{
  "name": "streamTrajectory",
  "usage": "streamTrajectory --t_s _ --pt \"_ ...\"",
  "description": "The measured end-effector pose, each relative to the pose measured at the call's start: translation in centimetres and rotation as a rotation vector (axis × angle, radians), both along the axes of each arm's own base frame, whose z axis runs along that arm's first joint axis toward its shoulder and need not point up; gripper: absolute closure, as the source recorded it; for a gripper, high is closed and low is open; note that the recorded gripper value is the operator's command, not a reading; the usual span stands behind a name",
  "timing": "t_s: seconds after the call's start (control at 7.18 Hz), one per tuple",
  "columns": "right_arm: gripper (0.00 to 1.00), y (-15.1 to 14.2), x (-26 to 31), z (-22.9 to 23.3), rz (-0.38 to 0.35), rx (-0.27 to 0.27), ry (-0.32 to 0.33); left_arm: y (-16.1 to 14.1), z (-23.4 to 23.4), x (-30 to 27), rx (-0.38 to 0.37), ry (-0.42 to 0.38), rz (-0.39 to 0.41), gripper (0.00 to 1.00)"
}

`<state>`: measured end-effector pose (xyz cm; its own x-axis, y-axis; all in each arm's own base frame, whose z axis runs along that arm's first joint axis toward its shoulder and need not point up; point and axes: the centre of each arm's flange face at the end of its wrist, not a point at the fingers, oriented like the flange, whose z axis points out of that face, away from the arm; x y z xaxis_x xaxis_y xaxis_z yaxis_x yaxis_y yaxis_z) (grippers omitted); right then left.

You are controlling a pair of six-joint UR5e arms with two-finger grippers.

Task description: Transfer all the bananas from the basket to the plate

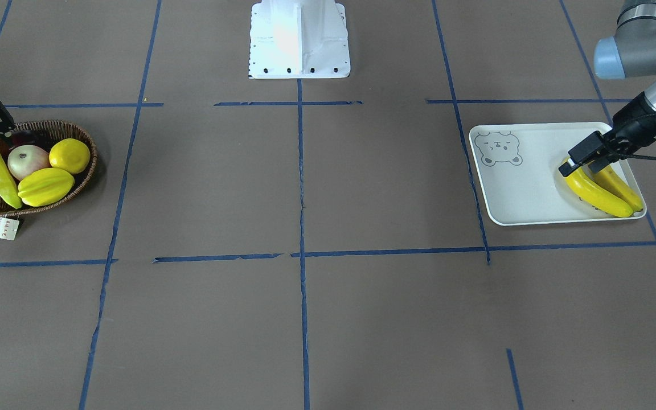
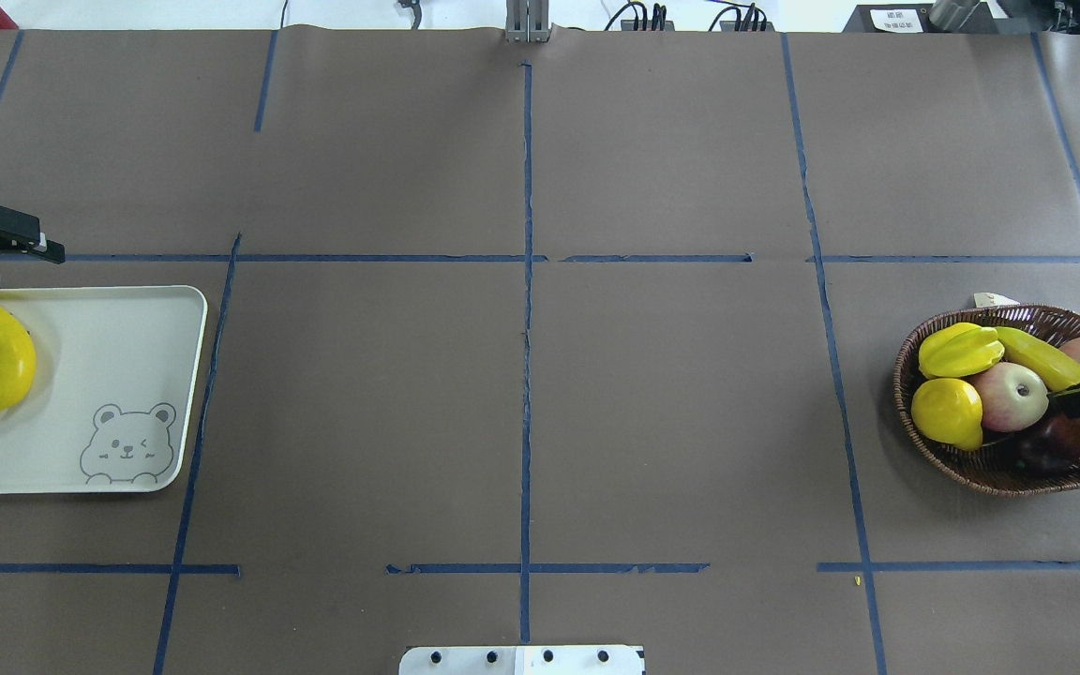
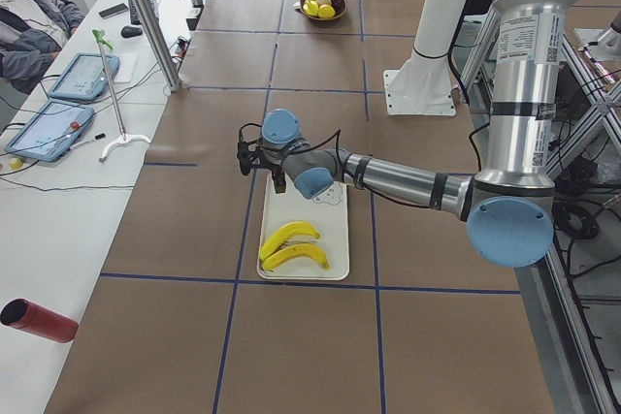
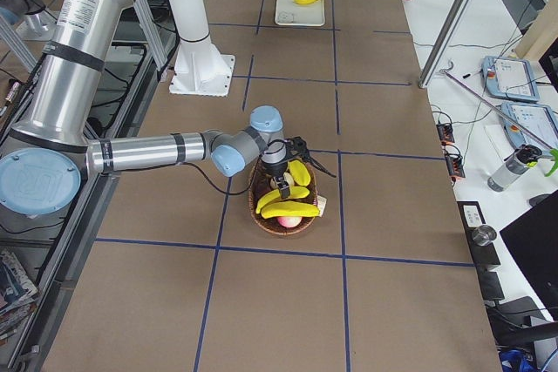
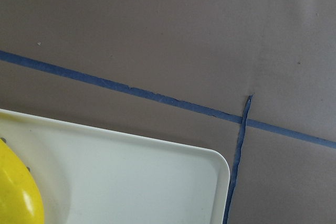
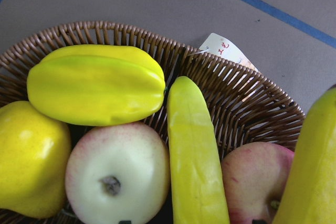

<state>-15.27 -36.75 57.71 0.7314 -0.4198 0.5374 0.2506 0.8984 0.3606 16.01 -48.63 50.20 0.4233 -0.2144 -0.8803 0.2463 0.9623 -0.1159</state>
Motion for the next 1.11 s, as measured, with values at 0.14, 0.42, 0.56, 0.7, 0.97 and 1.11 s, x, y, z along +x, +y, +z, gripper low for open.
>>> streamTrajectory --t_s 0.14,0.42,0.56,0.7,0.97,1.11 --pt "0.31 -0.1 -0.11 0.41 -0.007 0.001 0.006 0.01 0.03 -0.01 -0.001 0.0 0.0 0.0" --pt "0.46 -0.06 -0.15 0.68 -0.013 -0.002 0.008 0.02 0.08 -0.01 -0.001 -0.001 0.0 0.0" --pt "0.52 0.02 -0.1 0.83 -0.014 -0.006 0.01 0.02 0.09 -0.01 -0.002 -0.001 0.0 0.0" --pt "0.53 0.12 -0.18 1.03 -0.017 -0.01 0.013 0.02 0.09 -0.01 -0.002 -0.001 0.0 0.0" --pt "0.53 0.27 -0.54 1.32 -0.027 -0.015 0.016 0.02 0.13 -0.01 -0.002 -0.001 0.0 0.0" --pt "0.58 0.32 -0.7 1.39 -0.032 -0.017 0.016 0.02 0.13 -0.01 -0.002 -0.001 0.0 0.0"
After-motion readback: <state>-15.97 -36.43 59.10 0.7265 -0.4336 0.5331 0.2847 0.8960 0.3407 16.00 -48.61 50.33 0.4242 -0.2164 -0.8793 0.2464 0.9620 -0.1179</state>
